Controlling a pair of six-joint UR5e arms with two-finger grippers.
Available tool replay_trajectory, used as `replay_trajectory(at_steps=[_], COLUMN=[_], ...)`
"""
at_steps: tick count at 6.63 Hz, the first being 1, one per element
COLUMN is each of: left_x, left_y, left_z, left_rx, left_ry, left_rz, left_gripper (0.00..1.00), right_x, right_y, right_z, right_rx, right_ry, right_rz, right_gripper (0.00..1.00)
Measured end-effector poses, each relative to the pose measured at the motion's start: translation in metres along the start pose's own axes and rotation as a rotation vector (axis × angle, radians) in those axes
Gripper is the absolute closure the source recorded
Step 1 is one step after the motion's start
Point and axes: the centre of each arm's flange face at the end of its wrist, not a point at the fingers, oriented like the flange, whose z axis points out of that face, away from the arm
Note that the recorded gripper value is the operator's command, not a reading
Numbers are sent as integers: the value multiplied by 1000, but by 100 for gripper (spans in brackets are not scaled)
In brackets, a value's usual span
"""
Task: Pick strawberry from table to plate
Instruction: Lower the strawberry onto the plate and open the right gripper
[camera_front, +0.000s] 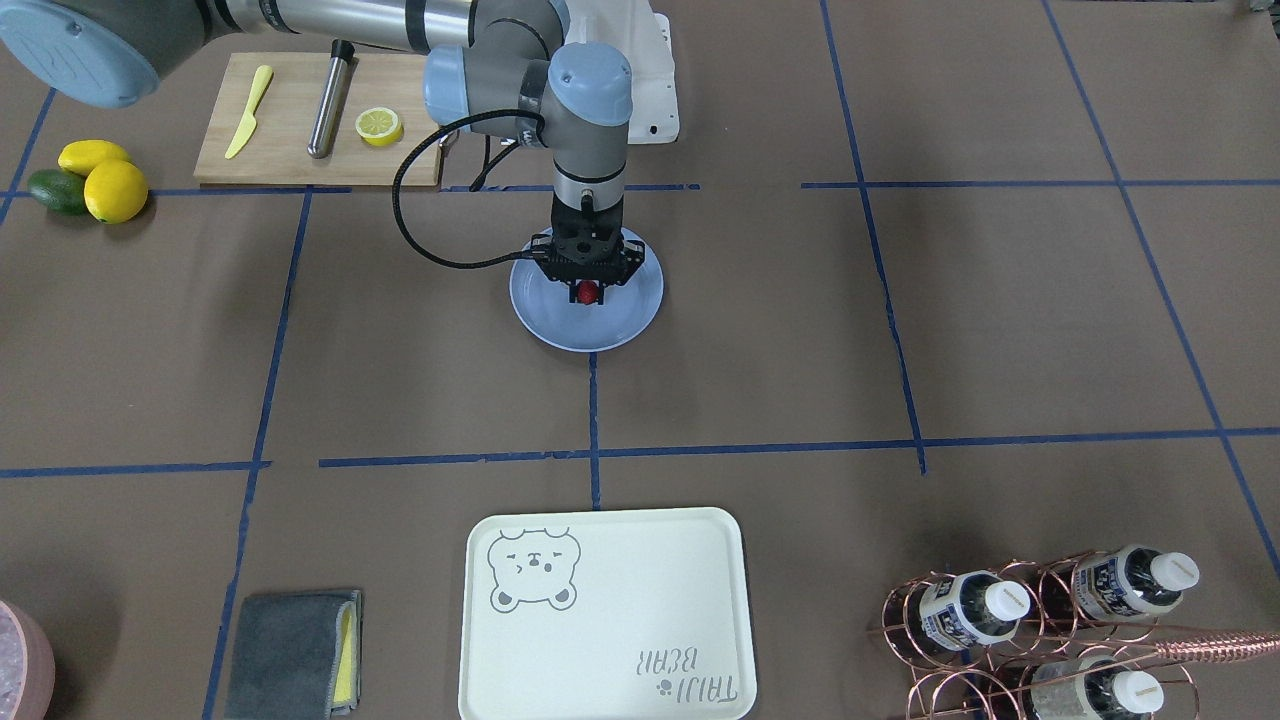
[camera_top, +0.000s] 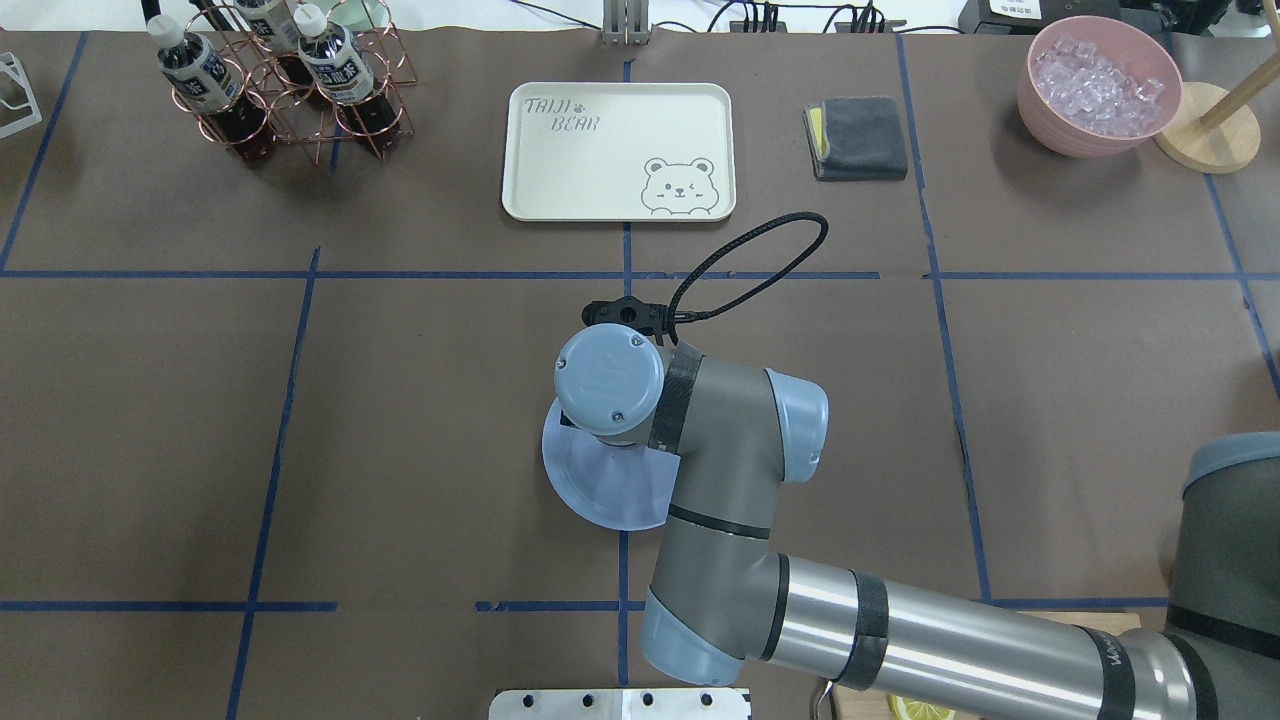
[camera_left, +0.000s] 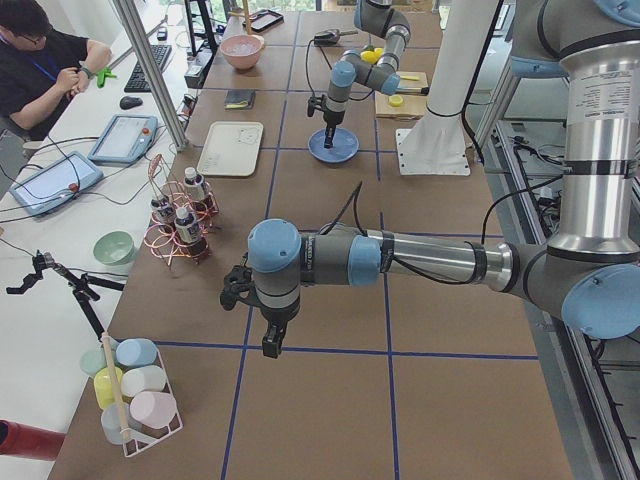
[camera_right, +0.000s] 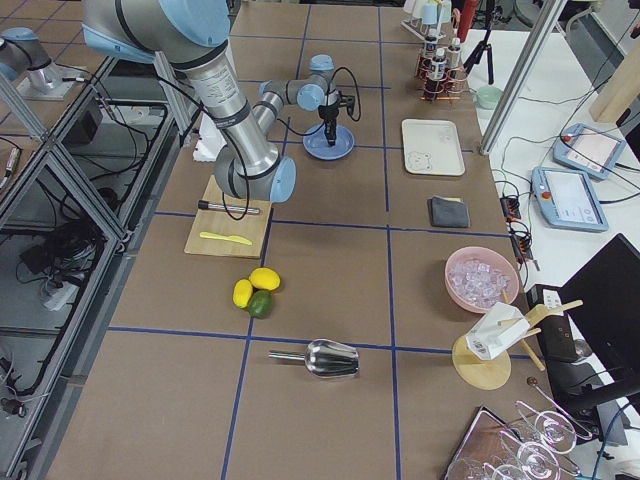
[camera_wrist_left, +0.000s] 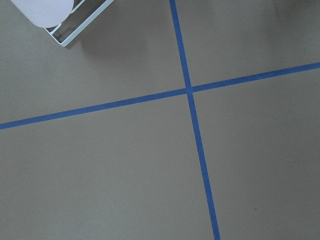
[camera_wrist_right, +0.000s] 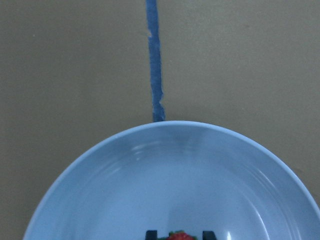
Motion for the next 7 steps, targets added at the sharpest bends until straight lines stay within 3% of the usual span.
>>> replay_trajectory(at_steps=[2, 3, 4, 5, 7], left_x=[0, 0, -1, -1, 0], left_y=[0, 0, 0, 0, 0], left_z=[0, 1, 1, 1, 1], left_rx=[-1, -1, -1, -2, -1], left_ry=[0, 0, 0, 0, 0], left_rz=[0, 0, -1, -1, -1], left_gripper=[0, 0, 0, 0, 0], right_x=[0, 0, -1, -1, -2], right_y=[2, 3, 3, 4, 8], right_z=[1, 0, 0, 1, 4], right_rx=[-3, -4, -3, 0, 30], right_ry=[9, 9, 9, 10, 17], right_rz=[-1, -2, -2, -5, -19], right_gripper=[100, 82, 17, 0, 0])
